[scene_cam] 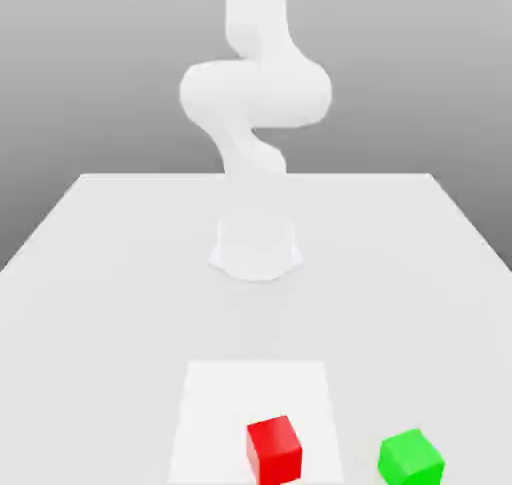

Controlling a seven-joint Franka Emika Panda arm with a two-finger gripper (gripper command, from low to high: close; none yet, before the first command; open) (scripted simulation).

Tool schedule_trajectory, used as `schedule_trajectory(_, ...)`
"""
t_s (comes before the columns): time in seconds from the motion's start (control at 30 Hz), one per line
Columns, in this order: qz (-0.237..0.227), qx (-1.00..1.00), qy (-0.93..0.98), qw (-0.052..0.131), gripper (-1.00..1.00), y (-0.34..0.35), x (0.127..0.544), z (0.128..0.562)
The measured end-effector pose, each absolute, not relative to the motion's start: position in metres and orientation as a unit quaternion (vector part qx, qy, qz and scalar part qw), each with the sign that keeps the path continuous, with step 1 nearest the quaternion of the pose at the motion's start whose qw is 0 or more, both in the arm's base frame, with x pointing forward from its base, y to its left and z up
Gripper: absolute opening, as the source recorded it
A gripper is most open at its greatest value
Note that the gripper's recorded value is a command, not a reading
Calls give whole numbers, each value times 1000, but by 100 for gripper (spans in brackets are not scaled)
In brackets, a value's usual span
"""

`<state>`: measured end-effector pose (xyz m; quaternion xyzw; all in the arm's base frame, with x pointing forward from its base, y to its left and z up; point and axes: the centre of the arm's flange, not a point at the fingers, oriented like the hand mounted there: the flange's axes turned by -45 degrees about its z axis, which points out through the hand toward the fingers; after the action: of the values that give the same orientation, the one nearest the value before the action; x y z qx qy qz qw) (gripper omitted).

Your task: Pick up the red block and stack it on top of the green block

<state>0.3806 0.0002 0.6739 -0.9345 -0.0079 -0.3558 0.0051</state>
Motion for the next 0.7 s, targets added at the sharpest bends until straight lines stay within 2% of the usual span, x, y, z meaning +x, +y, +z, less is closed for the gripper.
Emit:
schedule_trajectory(0.17,-286,-958,-38,8,0,4,439,590)
schedule_trajectory(0.33,-217,-974,-67,10,0,9,477,499)
schedule_trajectory(0.5,-146,-985,-95,9,0,15,497,404)
schedule_trajectory(0.7,-61,-990,-130,5,0,21,496,289)
